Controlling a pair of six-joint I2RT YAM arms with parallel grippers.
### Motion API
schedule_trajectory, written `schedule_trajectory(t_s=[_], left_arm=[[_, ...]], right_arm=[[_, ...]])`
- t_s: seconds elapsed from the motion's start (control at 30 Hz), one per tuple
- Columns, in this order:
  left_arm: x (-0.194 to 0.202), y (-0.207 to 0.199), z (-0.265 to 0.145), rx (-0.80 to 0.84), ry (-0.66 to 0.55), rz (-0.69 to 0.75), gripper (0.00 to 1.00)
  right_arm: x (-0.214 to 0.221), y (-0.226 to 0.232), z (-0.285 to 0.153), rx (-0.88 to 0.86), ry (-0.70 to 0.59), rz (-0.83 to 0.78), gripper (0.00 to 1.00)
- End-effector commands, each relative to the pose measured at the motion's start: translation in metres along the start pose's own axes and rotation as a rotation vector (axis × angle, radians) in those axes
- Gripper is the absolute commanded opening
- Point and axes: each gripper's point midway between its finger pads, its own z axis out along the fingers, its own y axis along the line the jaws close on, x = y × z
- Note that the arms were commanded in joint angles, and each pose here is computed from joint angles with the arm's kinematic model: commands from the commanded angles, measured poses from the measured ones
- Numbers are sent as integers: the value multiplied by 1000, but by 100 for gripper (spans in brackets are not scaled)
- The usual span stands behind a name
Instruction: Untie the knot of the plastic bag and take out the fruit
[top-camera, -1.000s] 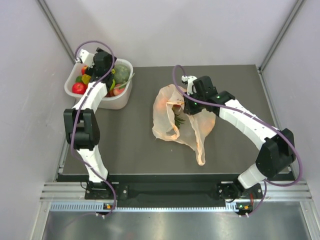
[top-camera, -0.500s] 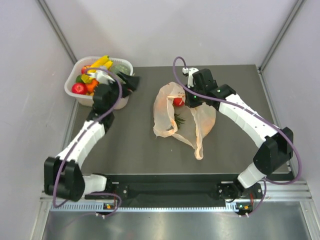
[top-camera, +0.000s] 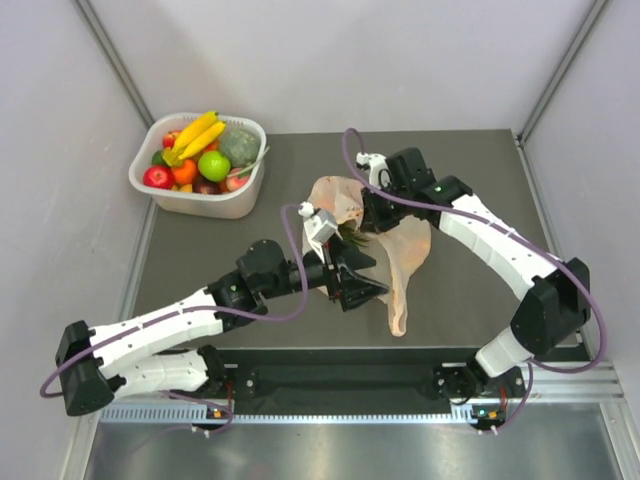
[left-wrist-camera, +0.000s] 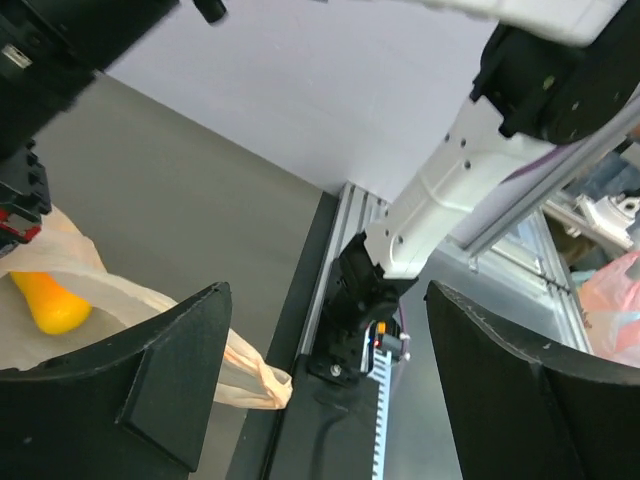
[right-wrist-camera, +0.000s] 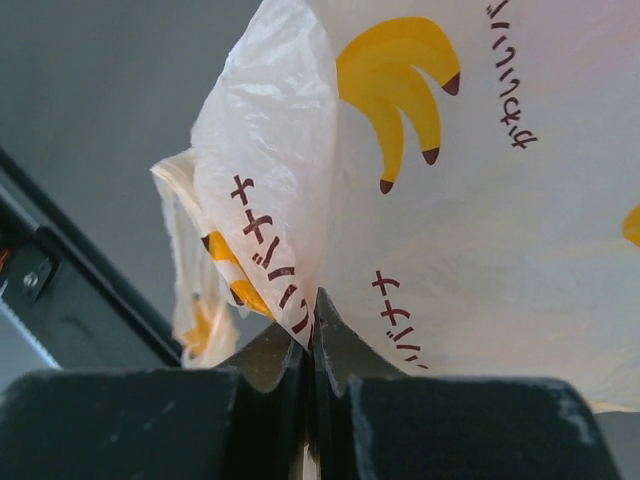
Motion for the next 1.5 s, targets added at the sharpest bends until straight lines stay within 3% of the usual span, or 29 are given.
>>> schedule_trajectory(t_s=[0.0, 0.13, 0.17, 0.3, 0.6, 0.67, 0.8, 0.83, 0.87, 0.93, 1.0, 1.1, 1.47], left_arm=[[12, 13, 2, -106, -19, 72, 82], [43, 54, -11, -310, -73, 46, 71], [47, 60, -12, -330, -76, 42, 57], [65, 91, -12, -475, -70, 15, 28], [58, 162, -15, -870, -196, 42, 12], [74, 181, -10, -942, -178, 51, 0], [86, 208, 11, -1006, -181, 20, 0], [99, 218, 14, -1023, -156, 11, 0], [102, 222, 15, -1033, -160, -4, 10], [108, 232, 17, -1061, -175, -33, 20], [110, 241, 15, -1099, -195, -54, 39], [115, 261, 4, -1169, -231, -105, 55], [114, 313, -4, -1157, -300, -270, 83]], right_arm=[[-6, 37, -24, -168, -54, -78, 0], [-3, 52, -33, -246, -62, -96, 0], [-2, 55, -34, -259, -63, -94, 0], [4, 57, -33, -272, -50, -68, 0], [17, 49, -26, -228, -34, -34, 0], [17, 49, -25, -223, -34, -31, 0], [15, 44, -25, -193, -40, -25, 0], [14, 43, -25, -184, -42, -27, 0], [12, 42, -27, -173, -48, -27, 1], [11, 39, -27, -156, -49, -25, 1], [8, 39, -28, -149, -57, -25, 7], [7, 39, -28, -149, -58, -21, 15], [8, 36, -25, -141, -45, -25, 21]])
